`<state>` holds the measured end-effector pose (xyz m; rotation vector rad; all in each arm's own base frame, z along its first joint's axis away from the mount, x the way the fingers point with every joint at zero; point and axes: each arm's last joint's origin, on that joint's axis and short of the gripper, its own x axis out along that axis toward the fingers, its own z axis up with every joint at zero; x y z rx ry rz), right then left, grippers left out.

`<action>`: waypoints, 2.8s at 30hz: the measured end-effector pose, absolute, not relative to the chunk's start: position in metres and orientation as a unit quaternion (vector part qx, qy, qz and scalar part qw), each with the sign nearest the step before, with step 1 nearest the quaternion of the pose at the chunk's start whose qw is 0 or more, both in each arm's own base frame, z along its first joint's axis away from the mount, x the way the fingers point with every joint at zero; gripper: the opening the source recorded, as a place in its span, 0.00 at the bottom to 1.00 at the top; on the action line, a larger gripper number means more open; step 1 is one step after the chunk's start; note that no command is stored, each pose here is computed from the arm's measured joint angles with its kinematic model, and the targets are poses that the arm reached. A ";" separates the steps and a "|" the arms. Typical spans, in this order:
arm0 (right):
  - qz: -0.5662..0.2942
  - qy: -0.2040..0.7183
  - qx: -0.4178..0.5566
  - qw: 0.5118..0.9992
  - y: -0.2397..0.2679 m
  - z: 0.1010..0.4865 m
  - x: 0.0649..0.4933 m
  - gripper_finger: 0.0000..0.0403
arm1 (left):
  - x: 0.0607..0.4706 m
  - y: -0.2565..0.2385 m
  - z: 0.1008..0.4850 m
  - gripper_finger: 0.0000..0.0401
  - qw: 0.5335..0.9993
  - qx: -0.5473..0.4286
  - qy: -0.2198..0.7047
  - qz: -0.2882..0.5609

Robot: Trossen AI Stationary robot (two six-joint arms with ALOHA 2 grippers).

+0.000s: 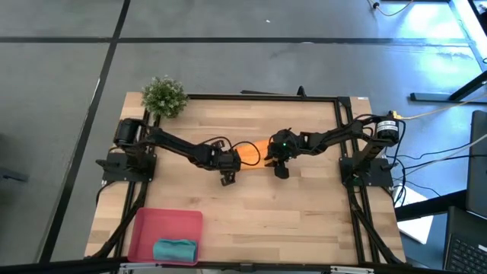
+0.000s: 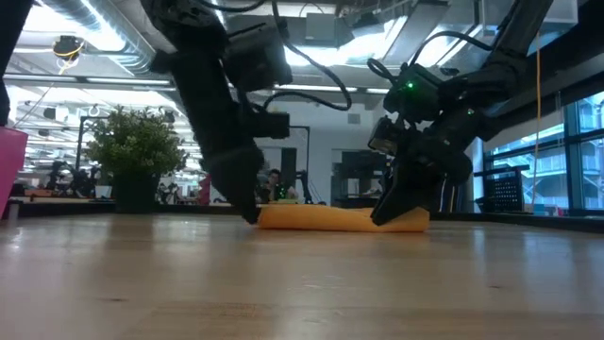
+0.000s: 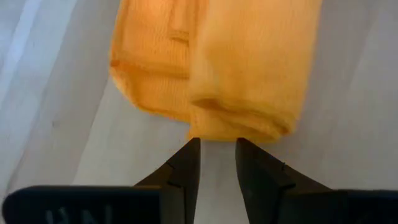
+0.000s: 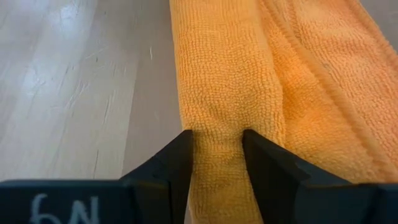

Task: Roll microfiber towels into tight, uniform cylinder then place into a basket
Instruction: Roll the orange microfiber towel

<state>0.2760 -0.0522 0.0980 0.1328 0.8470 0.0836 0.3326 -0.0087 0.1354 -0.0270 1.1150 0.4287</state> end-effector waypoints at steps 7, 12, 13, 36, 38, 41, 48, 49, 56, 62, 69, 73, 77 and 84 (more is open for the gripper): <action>0.041 0.409 0.065 0.909 -0.052 0.098 0.276 0.36 | 0.324 -0.016 0.174 0.23 0.855 0.008 0.486 0.182; 0.041 0.408 0.065 0.910 -0.052 0.098 0.276 0.36 | 0.329 -0.032 0.181 0.23 0.879 0.026 0.455 0.143; 0.041 0.408 0.065 0.910 -0.052 0.098 0.276 0.36 | 0.331 -0.034 0.180 0.23 0.881 0.029 0.450 0.142; 0.045 0.405 0.067 0.911 -0.052 0.099 0.277 0.36 | 0.349 -0.035 0.139 0.29 0.854 0.189 0.471 0.117; 0.045 0.404 0.068 0.911 -0.052 0.099 0.277 0.36 | 0.349 -0.034 0.139 0.29 0.850 0.201 0.469 0.132; 0.046 0.404 0.069 0.911 -0.052 0.099 0.277 0.36 | 0.349 -0.034 0.138 0.29 0.849 0.199 0.472 0.131; 0.047 0.404 0.069 0.911 -0.052 0.099 0.277 0.36 | 0.348 -0.035 0.136 0.29 0.851 0.183 0.481 0.102; 0.047 0.404 0.069 0.911 -0.052 0.099 0.277 0.36 | 0.346 -0.033 0.134 0.29 0.850 0.182 0.484 0.103; 0.048 0.404 0.069 0.911 -0.052 0.099 0.277 0.36 | 0.337 -0.023 0.123 0.28 0.843 0.150 0.499 0.130; 0.048 0.403 0.070 0.911 -0.052 0.099 0.277 0.36 | 0.336 -0.022 0.122 0.15 0.842 0.152 0.503 0.122; 0.042 0.403 0.085 0.910 -0.052 0.099 0.277 0.36 | 0.337 -0.023 0.119 0.01 0.844 0.137 0.507 0.111; 0.036 0.402 0.099 0.910 -0.052 0.099 0.277 0.36 | 0.337 -0.022 0.119 0.00 0.844 0.132 0.508 0.108; 0.040 0.401 0.089 0.911 -0.052 0.099 0.278 0.37 | 0.336 -0.023 0.119 0.00 0.844 0.131 0.509 0.106; 0.058 0.391 0.050 0.917 -0.050 0.100 0.279 0.48 | 0.336 -0.023 0.119 0.00 0.843 0.129 0.512 0.103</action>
